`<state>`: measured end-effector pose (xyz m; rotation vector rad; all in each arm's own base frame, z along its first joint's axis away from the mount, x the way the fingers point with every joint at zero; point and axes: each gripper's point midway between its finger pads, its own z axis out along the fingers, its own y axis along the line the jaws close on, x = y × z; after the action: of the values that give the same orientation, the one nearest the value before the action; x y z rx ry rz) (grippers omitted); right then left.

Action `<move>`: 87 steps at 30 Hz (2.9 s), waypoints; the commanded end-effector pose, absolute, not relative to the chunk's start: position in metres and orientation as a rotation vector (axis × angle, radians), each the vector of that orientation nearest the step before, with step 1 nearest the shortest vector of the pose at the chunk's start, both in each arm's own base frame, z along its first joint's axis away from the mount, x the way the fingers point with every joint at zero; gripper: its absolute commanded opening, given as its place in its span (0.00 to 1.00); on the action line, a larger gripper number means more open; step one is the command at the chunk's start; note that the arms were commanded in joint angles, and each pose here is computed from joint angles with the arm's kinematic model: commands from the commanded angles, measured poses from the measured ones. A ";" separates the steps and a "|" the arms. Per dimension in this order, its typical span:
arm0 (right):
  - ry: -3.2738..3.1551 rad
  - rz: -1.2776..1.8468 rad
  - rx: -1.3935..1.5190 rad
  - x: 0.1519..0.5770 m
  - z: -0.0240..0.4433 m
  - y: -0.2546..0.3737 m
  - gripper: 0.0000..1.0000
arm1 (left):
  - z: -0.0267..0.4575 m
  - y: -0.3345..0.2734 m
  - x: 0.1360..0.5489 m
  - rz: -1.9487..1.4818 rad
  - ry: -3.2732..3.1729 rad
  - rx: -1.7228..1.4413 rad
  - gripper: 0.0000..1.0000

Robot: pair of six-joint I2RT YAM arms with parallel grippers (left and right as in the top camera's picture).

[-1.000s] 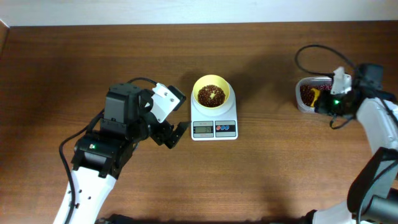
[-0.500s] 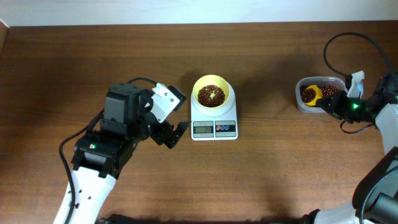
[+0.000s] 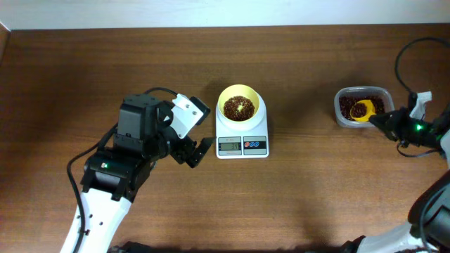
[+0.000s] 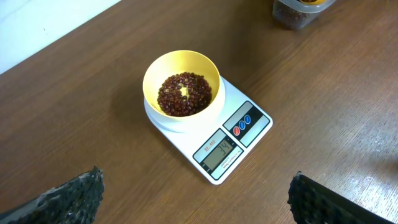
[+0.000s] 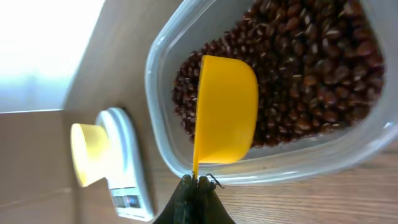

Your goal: Scoop item into bowl and weigh 50g on scale

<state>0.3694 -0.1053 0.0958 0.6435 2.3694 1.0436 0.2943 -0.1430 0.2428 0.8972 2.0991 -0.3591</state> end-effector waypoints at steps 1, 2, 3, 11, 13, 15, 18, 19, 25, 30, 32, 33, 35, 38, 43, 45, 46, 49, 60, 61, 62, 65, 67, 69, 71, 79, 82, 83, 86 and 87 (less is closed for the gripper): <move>2.228 1.240 0.606 0.375 0.114 -0.099 0.04 | 0.244 -0.144 0.293 -0.364 2.085 0.914 0.99; 2.208 1.253 0.599 0.375 0.117 -0.100 0.04 | 0.244 -0.144 0.293 -0.365 2.084 0.915 0.99; 2.175 1.281 0.583 0.376 0.122 -0.100 0.04 | 0.244 -0.144 0.293 -0.364 2.085 0.914 0.99; 1.940 1.532 0.470 0.376 0.167 -0.089 0.04 | 0.244 -0.144 0.293 -0.364 2.084 0.915 0.99; 1.891 1.586 0.448 0.375 0.177 -0.087 0.04 | 0.244 -0.144 0.293 -0.365 2.084 0.915 0.99; 1.866 1.627 0.446 0.374 0.182 -0.084 0.04 | 0.244 -0.144 0.293 -0.364 2.085 0.914 0.99; 1.881 1.650 0.431 0.375 0.182 -0.073 0.04 | 0.244 -0.144 0.293 -0.364 2.084 0.915 0.99; 1.895 1.667 0.408 0.377 0.182 -0.063 0.04 | 0.244 -0.144 0.293 -0.364 2.084 0.915 0.99; 1.992 1.784 0.227 0.382 0.181 0.011 0.04 | 0.244 -0.144 0.293 -0.364 2.084 0.915 0.99; 2.049 1.858 0.052 0.379 0.181 0.068 0.04 | 0.244 -0.144 0.293 -0.365 2.084 0.915 0.99; 2.068 1.881 -0.010 0.376 0.181 0.088 0.04 | 0.244 -0.144 0.293 -0.364 2.084 0.915 0.99; 2.111 1.885 0.000 0.376 0.178 0.097 0.04 | 0.244 -0.144 0.293 -0.364 2.084 0.915 0.99; 2.159 1.873 -0.004 0.380 0.174 0.109 0.04 | 0.244 -0.144 0.293 -0.364 2.084 0.915 0.99; 2.179 1.856 -0.030 0.391 0.176 0.125 0.04 | 0.244 -0.144 0.293 -0.364 2.084 0.915 0.99; 2.194 1.798 -0.009 0.416 0.184 0.148 0.04 | 0.244 -0.144 0.293 -0.365 2.084 0.915 0.99; 2.189 1.787 -0.007 0.422 0.189 0.159 0.04 | 0.244 -0.144 0.293 -0.364 2.084 0.915 0.99; 2.187 1.784 -0.012 0.423 0.190 0.163 0.04 | 0.244 -0.144 0.293 -0.364 2.085 0.914 0.99; 2.197 1.786 -0.039 0.420 0.190 0.178 0.04 | 0.244 -0.144 0.293 -0.364 2.085 0.914 0.99; 2.173 1.719 -0.209 0.413 0.187 0.202 0.04 | 0.244 -0.144 0.293 -0.364 2.084 0.915 0.99; 2.178 1.692 -0.202 0.416 0.185 0.203 0.04 | 0.244 -0.144 0.293 -0.364 2.085 0.914 0.99; 2.180 1.678 -0.197 0.417 0.184 0.202 0.04 | 0.244 -0.144 0.293 -0.365 2.084 0.915 0.98; 2.150 1.616 -0.282 0.418 0.181 0.201 0.04 | 0.244 -0.144 0.293 -0.364 2.084 0.915 0.99; 2.147 1.607 -0.300 0.417 0.180 0.201 0.04 | 0.244 -0.144 0.293 -0.365 2.084 0.915 0.99; 2.148 1.606 -0.300 0.416 0.179 0.201 0.04 | 0.244 -0.144 0.293 -0.364 2.084 0.915 0.99; 2.127 1.582 -0.345 0.416 0.179 0.201 0.04 | 0.244 -0.144 0.293 -0.364 2.084 0.915 0.99; 1.961 1.394 -0.658 0.415 0.177 0.201 0.04 | 0.244 -0.144 0.293 -0.365 2.084 0.915 0.99; 1.902 1.327 -0.758 0.413 0.175 0.201 0.04 | 0.244 -0.144 0.293 -0.364 2.084 0.915 0.99; 1.891 1.311 -0.787 0.411 0.173 0.201 0.04 | 0.244 -0.144 0.293 -0.364 2.085 0.914 0.99; 1.822 1.223 -0.935 0.403 0.163 0.200 0.04 | 0.244 -0.144 0.293 -0.364 2.085 0.914 0.99; 1.807 1.208 -0.959 0.402 0.162 0.200 0.04 | 0.244 -0.144 0.293 -0.364 2.085 0.914 0.99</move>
<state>0.4044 0.1969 0.1622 -0.7969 1.9263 1.3042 0.2943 -0.1430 0.2428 0.8972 2.0991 -0.3591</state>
